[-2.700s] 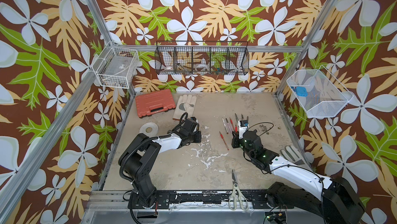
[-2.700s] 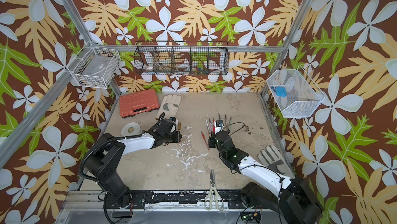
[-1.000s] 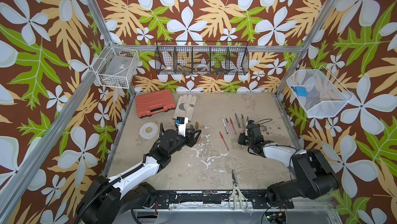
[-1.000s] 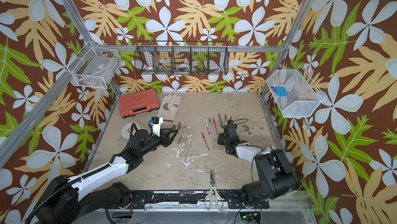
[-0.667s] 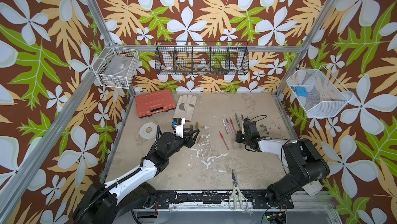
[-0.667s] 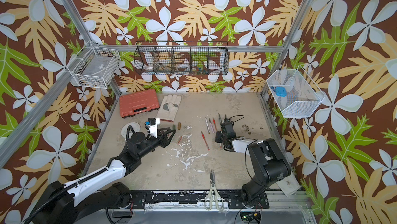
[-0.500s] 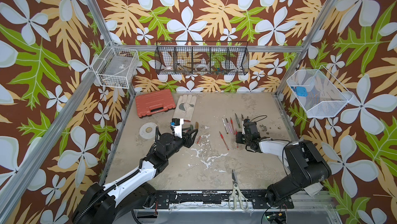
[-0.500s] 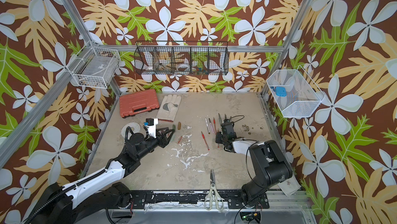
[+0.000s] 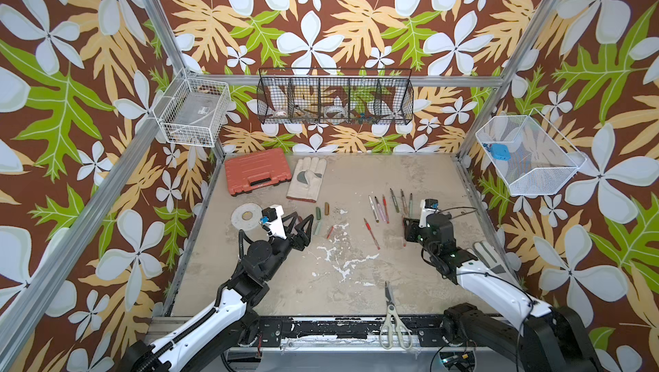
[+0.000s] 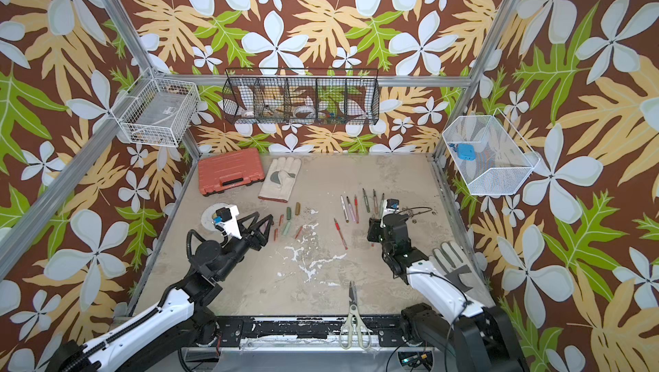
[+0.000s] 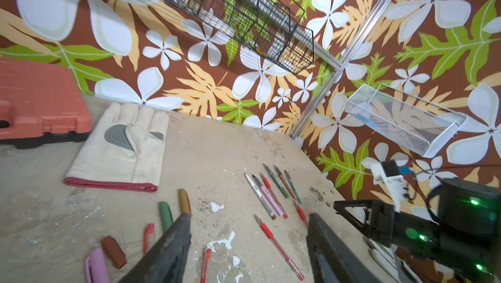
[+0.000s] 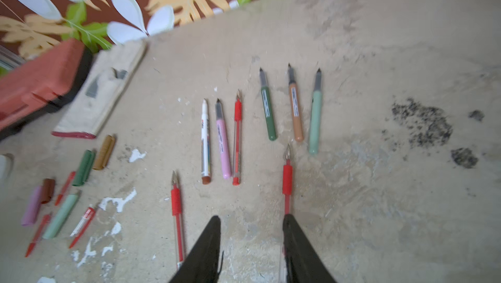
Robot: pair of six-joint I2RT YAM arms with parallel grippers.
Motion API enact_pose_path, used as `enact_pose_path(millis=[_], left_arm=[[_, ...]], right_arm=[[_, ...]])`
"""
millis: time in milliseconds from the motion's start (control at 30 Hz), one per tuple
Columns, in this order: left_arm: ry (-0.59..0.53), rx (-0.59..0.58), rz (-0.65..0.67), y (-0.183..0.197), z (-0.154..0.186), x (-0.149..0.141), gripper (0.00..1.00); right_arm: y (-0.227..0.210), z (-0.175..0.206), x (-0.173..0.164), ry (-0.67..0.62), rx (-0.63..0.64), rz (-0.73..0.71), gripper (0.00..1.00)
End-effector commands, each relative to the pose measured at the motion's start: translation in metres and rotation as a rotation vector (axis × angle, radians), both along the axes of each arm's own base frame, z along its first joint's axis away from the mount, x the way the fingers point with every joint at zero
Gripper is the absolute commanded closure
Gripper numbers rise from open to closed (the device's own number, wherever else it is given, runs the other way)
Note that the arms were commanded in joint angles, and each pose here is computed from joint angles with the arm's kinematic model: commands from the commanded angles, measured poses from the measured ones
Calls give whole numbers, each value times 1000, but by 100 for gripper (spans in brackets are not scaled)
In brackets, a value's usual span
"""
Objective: Remove pen caps from pens
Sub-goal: Place the pen at the middle-right of the table, then reset both arms
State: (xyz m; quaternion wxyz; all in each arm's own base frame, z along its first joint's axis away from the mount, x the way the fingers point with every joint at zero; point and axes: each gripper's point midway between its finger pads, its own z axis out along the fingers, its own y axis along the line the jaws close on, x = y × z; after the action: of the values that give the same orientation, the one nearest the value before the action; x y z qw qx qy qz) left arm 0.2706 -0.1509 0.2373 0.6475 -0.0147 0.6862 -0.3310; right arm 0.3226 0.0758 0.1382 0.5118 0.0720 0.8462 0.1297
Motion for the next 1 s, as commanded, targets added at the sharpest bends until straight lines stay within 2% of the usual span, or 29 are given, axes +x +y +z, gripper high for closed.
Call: enact_pose_path(millis=[0,133,200,333,400,467,533,567,600,633,667,733,833,967], left_arm=[[-92,-34,105,22,18,-3,31],[-108,-31,210,43,16,-3,30],[-108,-28,214,44,15,-4,30],[-113,-24,213,43,19,-3,30],[-99,-20,284,55,19,0,29],[-80,-5,409,77,14,1,29],[-117,42,558,104,13,-4,25],[-140,57,646,120,12,-10,19],[-163,82,718,133,12,-16,6],[-171,101,770,142,12,-20,1],[-167,140,825,151,11,-24,0],[-167,189,927,168,7,-32,0],[-196,270,993,182,1,-38,0],[-51,433,1022,192,-28,-5,0]], right_arm=[[-18,36,-5,-161,-10,-77,54],[-42,60,-15,-256,-18,-198,44],[-51,55,-16,-229,-42,-244,43],[-45,56,-9,-186,-67,-218,42],[-50,62,-6,-180,-92,-246,39],[-59,66,-5,-175,-127,-293,34],[-71,72,-4,-186,-176,-351,27],[-76,73,-5,-194,-195,-382,24],[-81,74,-5,-210,-210,-408,16],[-86,77,-5,-232,-213,-441,8],[-94,77,-6,-244,-222,-497,1],[-97,76,-1,-252,-276,-497,0],[-100,65,10,-243,-306,-476,0],[-98,41,17,-270,-335,-410,0]])
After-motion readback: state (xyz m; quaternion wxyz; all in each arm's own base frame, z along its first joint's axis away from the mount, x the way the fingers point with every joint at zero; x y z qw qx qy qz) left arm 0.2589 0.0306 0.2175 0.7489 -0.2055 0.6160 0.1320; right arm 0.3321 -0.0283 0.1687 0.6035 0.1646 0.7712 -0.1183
